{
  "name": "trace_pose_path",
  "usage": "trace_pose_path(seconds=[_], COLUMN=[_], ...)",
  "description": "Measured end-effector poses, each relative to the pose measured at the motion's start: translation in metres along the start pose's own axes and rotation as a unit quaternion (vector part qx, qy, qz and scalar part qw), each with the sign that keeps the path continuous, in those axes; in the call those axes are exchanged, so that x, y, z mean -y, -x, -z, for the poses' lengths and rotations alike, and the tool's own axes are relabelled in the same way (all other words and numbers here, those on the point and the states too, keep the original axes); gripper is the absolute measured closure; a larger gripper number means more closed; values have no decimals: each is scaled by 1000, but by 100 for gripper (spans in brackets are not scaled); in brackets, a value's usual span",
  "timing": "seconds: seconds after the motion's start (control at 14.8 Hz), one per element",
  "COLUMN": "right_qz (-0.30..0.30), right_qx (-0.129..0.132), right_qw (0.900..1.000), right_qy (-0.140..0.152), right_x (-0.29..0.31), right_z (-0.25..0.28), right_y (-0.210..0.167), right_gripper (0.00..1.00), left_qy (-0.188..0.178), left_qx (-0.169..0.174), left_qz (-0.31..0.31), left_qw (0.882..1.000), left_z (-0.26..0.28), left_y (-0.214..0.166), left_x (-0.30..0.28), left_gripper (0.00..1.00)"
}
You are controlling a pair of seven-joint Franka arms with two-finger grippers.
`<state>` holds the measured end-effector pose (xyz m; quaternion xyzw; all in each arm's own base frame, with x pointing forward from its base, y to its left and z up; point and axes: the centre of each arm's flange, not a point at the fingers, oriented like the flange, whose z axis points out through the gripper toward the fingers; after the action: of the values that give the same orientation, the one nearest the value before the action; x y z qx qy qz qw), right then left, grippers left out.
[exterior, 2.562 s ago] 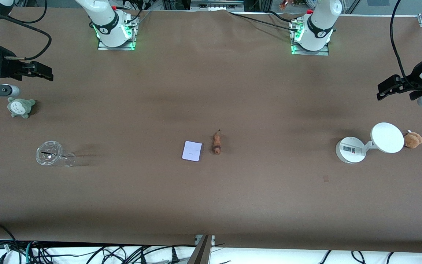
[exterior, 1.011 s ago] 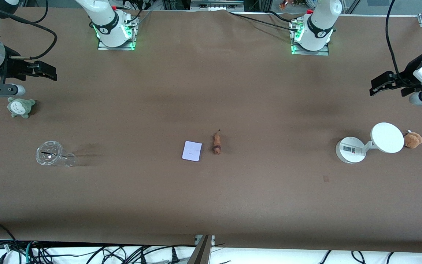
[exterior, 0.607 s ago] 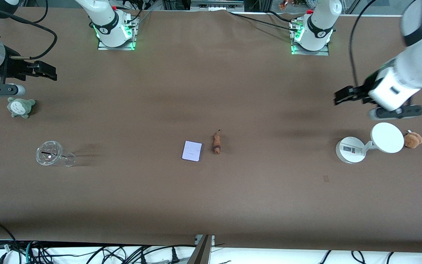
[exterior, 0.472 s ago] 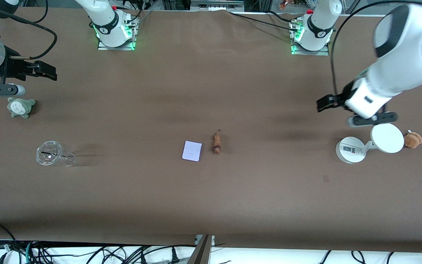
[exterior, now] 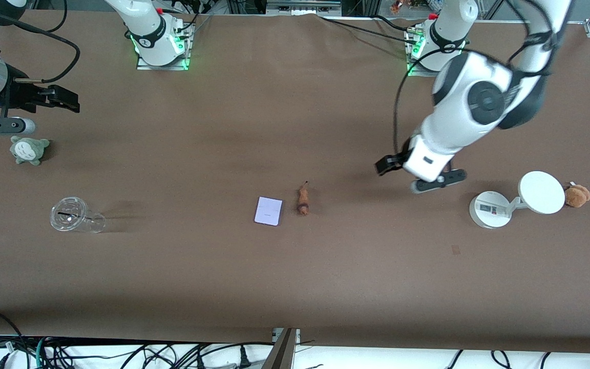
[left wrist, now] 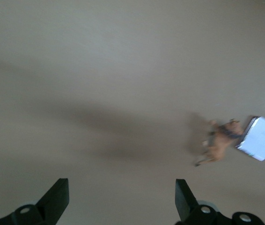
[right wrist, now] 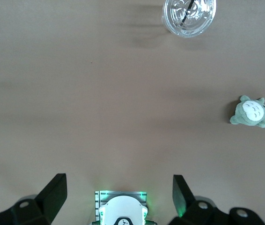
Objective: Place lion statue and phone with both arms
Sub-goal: 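Reach the left gripper over the brown lion statue beside the phone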
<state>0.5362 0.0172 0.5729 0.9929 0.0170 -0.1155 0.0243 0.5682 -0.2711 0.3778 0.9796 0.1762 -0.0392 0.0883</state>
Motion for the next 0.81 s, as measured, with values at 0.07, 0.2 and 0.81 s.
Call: trace_pose_path(seconds=[0.07, 0.2, 0.81], right_qz=[0, 0, 0], right_qx=[0, 0, 0], right_qw=[1000, 1000, 1000], right_qy=[0, 0, 0], right_x=[0, 0, 0], right_z=[0, 0, 0], right_y=[0, 0, 0], right_gripper=[0, 0, 0], left_qy=[9, 19, -8], left_qx=[2, 5, -60], left_qz=[11, 21, -7], left_qw=[1000, 1000, 998], left_z=[-21, -56, -143], left_y=[11, 38, 38], left_x=[-20, -64, -158], left_gripper=[0, 0, 0])
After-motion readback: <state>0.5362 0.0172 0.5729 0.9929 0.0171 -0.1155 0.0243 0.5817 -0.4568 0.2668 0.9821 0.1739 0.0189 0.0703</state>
